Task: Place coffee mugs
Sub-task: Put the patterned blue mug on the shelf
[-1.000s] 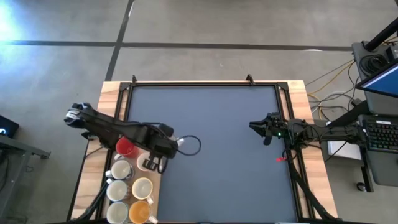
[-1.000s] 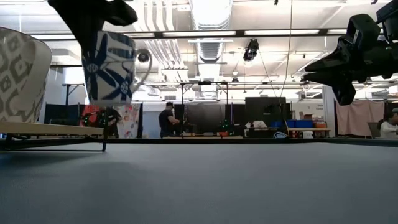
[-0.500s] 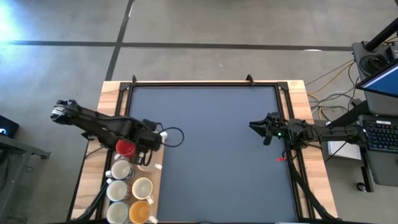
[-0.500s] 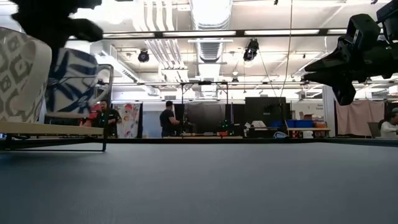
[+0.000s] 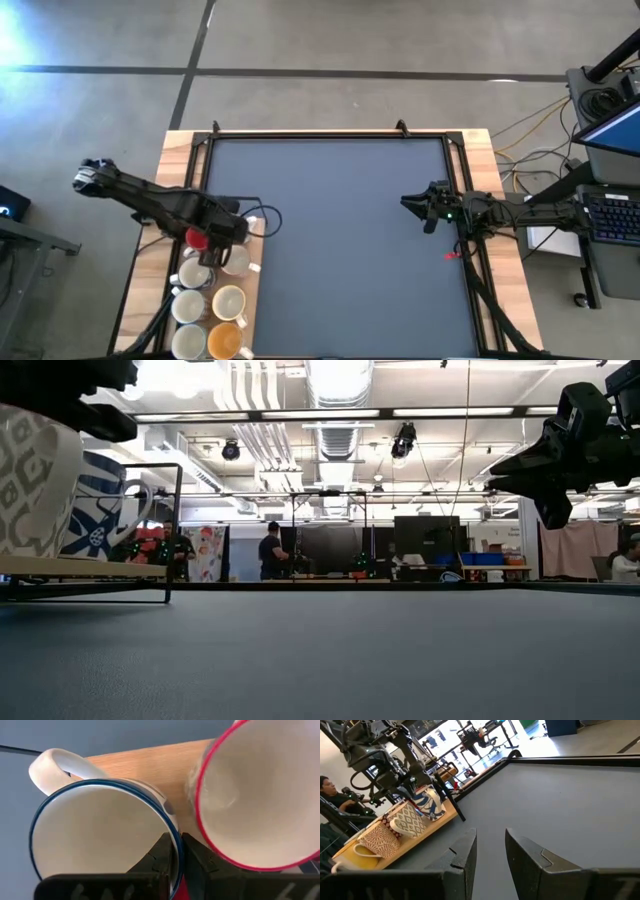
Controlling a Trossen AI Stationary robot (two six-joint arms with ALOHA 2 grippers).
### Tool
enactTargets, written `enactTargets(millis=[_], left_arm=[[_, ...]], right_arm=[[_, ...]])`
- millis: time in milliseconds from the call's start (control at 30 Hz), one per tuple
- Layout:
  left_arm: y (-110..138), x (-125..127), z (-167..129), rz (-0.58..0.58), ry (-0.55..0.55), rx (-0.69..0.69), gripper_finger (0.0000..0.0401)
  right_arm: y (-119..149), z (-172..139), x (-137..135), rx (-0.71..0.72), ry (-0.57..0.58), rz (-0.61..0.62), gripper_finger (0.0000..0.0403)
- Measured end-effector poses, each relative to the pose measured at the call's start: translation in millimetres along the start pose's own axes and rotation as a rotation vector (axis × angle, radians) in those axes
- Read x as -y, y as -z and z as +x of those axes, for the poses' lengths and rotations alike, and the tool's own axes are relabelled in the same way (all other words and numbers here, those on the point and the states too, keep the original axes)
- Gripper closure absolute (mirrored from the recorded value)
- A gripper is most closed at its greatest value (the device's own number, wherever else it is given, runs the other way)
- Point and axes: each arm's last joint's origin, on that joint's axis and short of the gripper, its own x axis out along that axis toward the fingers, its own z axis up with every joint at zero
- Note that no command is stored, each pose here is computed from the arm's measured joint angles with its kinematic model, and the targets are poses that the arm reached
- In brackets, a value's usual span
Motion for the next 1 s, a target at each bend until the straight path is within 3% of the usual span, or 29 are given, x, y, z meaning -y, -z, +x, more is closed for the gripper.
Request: enactTargets(millis=[700,1000], left_arm=[[-9.2,9.2,7.8,0.035,-0.002,0.01,0.0376],[-1.3,8.0,-6.8,-0.015,0.015,0.055,0.0375]], right_arm=[[0.0,0.0,0.0,0.0,0.0,0.0,0.0312],[0.1,0.0,0.0,0.0,0.0,0.0,0.0312]])
